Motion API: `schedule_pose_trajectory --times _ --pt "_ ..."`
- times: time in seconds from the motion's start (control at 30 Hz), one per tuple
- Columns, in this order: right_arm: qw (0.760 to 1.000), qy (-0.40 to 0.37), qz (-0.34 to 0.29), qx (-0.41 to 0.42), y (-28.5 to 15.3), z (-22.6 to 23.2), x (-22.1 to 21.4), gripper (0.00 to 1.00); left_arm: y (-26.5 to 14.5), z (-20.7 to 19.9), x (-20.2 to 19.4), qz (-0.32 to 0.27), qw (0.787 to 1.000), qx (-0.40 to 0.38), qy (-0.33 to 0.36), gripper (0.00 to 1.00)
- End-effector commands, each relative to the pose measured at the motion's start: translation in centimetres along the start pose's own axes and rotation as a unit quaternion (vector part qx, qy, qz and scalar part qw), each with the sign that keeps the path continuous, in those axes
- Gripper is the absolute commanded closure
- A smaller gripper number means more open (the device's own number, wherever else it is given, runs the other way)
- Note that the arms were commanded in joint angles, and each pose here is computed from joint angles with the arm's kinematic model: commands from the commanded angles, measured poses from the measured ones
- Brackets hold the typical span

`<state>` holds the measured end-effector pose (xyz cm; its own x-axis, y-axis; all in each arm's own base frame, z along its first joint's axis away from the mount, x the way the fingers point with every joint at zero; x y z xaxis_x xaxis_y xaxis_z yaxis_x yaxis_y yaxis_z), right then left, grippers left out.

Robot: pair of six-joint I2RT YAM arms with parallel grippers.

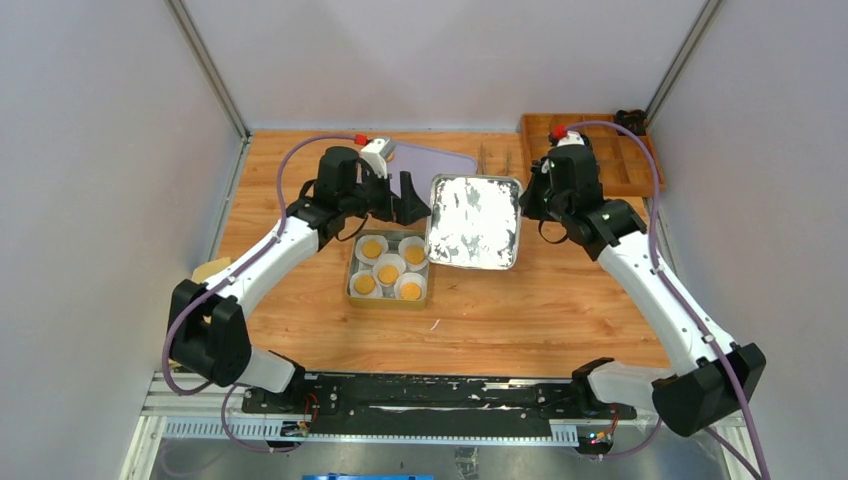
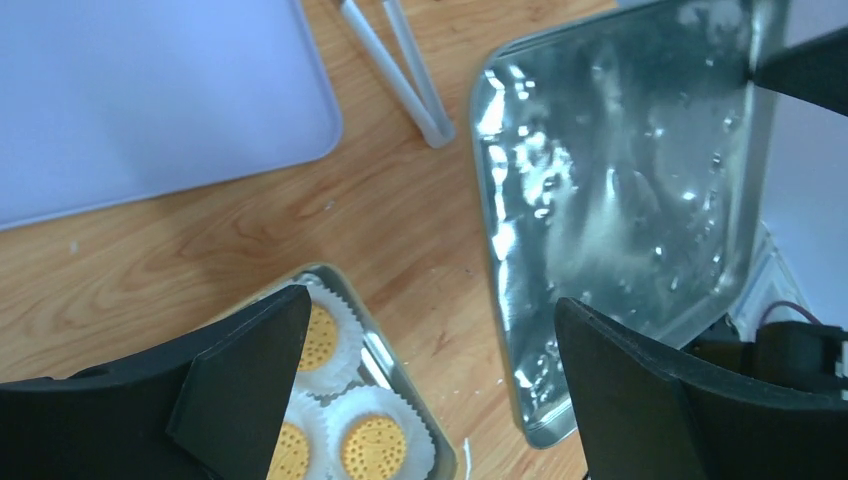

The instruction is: Pack the cookies

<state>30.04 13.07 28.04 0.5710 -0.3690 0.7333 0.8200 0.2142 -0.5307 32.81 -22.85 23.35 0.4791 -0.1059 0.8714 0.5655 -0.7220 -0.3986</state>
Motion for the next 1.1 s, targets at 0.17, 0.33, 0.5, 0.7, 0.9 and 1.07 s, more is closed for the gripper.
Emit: schedule_pose_trajectory --times 0.17,0.33,0.5,0.7,0.9,1.07 --pt "0.997 0.001 0.039 0.073 1.7 3.8 0.2 1.0 1.7 -3.5 1.8 -0.045 0.991 -0.123 0.005 0.03" --pt "0.996 -0.002 0.023 0.084 1.8 4.8 1.4 1.0 3.0 -4.3 0.9 -0.026 0.99 -0.142 -0.001 0.17" --pt "0.996 -0.009 0.022 0.088 2.1 5.2 1.8 1.0 3.2 -4.3 0.8 -0.025 0.99 -0.141 -0.002 0.27" --pt "0.995 -0.009 0.017 0.095 1.6 5.5 2.3 1.0 3.0 -4.1 0.6 -0.025 0.991 -0.135 0.0 0.33" --pt "0.995 -0.012 0.004 0.095 0.6 5.6 3.1 1.0 3.1 -4.1 0.1 -0.02 0.99 -0.136 -0.002 0.3" --pt "0.995 -0.021 -0.001 0.097 -0.2 6.0 4.1 1.0 2.8 -3.9 -0.4 -0.012 0.992 -0.129 0.008 0.29"
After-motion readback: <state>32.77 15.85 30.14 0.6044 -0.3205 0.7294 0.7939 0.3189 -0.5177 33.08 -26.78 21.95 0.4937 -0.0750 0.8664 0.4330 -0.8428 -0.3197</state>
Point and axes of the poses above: each gripper's point midway between its finger pads, its own y axis out along the fingers, its own z axis along the line the jaws close on, x = y × z, the point moved 3 cm from there along -y, back along the fingers, and after that the axes turned 12 degrees about y, right-handed, at the moved point
